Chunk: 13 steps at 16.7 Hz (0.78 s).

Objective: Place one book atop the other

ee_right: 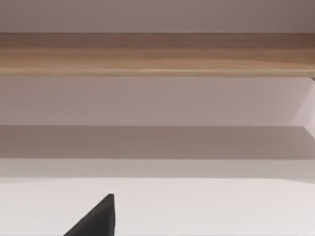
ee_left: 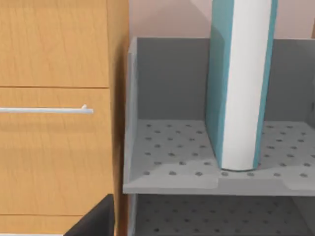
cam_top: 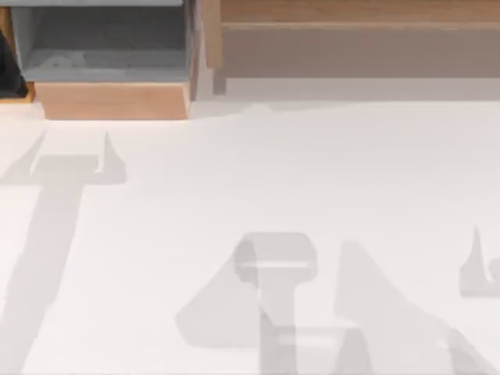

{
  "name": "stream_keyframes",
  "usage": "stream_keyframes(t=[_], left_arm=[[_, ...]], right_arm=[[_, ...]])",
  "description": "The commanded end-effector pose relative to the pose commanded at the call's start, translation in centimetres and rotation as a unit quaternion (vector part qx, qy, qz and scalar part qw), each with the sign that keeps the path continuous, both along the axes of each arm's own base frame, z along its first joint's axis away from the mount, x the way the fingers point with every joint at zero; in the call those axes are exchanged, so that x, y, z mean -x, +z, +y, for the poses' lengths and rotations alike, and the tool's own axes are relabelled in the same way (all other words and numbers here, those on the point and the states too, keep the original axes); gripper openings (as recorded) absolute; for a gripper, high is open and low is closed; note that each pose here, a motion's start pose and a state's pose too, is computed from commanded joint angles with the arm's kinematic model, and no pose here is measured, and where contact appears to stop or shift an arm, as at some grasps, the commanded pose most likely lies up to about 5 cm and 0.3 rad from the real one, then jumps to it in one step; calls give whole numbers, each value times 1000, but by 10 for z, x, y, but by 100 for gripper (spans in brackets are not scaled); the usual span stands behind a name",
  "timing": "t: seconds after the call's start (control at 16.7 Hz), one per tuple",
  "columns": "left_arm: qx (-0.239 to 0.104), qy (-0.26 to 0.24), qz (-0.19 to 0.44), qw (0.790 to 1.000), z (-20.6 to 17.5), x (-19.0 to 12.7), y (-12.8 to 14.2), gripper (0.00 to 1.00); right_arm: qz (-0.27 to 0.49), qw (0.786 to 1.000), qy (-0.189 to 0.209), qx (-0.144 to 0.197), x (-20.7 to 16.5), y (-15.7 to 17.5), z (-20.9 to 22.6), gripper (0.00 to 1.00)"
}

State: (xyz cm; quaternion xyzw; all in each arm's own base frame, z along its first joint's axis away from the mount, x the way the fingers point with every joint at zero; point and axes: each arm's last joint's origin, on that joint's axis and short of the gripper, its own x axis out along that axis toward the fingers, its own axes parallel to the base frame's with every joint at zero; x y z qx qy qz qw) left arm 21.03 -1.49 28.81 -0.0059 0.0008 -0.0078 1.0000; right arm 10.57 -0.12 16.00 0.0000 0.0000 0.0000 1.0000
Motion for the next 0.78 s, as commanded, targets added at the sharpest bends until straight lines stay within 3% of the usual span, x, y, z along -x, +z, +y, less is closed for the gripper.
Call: stream_keyframes(t=[0.3, 0.54, 0.78], left_arm=[[3, -1, 1, 1000, -19, -103, 12, 100], [3, -1, 5, 1000, -36, -174, -11, 100], [4, -1, 4, 1000, -48, -215, -35, 100]], right_arm=[[0, 1000, 0, 0, 0, 0, 0, 100], [0, 1000, 0, 0, 0, 0, 0, 100], [0, 1000, 0, 0, 0, 0, 0, 100]])
